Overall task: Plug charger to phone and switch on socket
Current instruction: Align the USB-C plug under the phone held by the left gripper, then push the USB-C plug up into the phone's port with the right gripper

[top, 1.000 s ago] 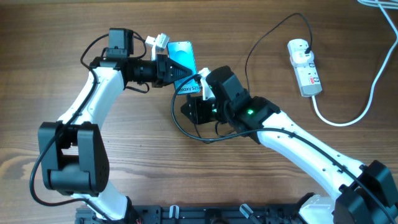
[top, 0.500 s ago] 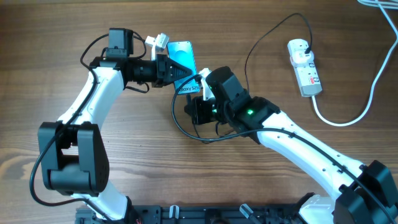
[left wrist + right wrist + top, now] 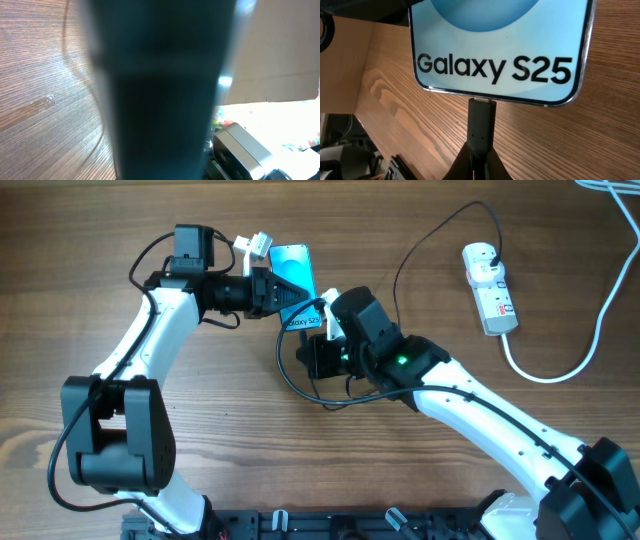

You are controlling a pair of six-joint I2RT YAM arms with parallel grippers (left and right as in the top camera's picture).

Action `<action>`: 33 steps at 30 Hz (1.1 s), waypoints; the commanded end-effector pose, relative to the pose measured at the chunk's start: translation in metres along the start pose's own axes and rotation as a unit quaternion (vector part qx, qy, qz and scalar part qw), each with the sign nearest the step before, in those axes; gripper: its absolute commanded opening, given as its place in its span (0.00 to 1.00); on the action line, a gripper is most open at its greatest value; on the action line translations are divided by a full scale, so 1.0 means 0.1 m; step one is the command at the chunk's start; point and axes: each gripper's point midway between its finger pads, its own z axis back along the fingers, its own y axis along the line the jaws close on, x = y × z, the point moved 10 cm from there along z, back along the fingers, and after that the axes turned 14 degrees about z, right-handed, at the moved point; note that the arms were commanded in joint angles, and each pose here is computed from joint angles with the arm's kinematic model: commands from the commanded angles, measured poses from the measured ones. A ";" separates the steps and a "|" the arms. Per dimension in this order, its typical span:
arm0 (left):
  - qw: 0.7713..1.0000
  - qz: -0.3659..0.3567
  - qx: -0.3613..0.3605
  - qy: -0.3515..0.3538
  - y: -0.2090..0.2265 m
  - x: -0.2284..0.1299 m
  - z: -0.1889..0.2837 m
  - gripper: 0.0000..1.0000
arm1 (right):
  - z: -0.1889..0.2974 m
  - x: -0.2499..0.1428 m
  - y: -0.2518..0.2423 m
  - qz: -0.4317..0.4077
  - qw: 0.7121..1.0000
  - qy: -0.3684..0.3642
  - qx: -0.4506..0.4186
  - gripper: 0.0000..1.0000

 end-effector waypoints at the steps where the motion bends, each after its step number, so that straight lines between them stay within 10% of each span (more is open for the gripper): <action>1: 1.000 -0.013 -0.016 0.014 -0.03 -0.04 -0.02 0.04 | 0.00 0.07 0.00 -0.002 1.000 -0.016 -0.010 0.04; 33: 0.999 -0.022 -0.017 0.038 -0.09 -0.11 -0.19 0.04 | 0.12 0.30 -0.25 -0.011 0.997 -0.071 -0.013 0.05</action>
